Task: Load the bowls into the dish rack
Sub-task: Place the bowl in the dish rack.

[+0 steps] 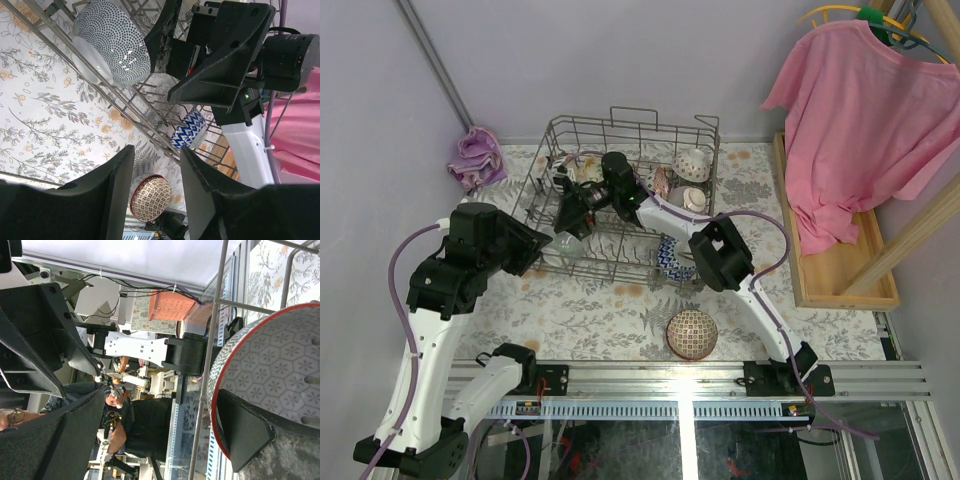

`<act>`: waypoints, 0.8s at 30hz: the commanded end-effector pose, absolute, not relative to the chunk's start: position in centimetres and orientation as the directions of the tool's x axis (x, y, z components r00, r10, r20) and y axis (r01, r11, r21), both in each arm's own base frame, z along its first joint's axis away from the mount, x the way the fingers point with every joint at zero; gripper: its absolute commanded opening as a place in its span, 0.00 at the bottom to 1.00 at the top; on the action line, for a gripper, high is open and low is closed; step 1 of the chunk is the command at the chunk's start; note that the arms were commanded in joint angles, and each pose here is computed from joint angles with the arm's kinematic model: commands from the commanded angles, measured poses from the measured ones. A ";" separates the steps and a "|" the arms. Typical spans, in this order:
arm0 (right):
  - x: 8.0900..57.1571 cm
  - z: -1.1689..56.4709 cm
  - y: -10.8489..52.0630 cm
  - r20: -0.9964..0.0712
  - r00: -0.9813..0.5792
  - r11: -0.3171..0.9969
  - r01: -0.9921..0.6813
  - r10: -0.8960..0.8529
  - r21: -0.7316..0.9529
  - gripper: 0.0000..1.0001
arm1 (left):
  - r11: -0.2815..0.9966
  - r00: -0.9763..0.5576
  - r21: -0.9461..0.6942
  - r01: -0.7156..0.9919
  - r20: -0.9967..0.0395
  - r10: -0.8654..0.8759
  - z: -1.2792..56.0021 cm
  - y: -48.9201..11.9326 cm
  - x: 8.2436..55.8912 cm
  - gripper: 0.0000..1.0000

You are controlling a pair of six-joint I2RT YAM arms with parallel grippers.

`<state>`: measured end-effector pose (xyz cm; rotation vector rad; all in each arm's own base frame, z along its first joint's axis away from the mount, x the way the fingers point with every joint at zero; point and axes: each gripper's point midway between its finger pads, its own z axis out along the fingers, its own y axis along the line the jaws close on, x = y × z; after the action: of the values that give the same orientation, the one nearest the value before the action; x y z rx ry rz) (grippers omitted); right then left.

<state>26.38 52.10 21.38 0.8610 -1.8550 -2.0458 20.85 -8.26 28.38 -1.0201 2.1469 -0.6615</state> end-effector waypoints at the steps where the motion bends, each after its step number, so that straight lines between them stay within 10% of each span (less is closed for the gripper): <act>1: 24.1 28.4 49.6 -0.321 -0.747 -0.206 -0.246 -0.582 0.947 1.00 | 0.551 -0.464 -0.708 -0.442 -0.344 -0.816 29.3 -8.6 21.5 0.41; 24: 22.0 23.8 48.8 -0.174 -0.750 -0.103 -0.141 -0.639 0.985 1.00 | 0.541 -0.472 -0.719 -0.436 -0.328 -0.818 28.5 -9.0 21.7 0.41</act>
<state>24.92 50.48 19.31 0.7302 -1.9225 -1.9234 21.06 -8.37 27.97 -1.0371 2.1390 -0.6736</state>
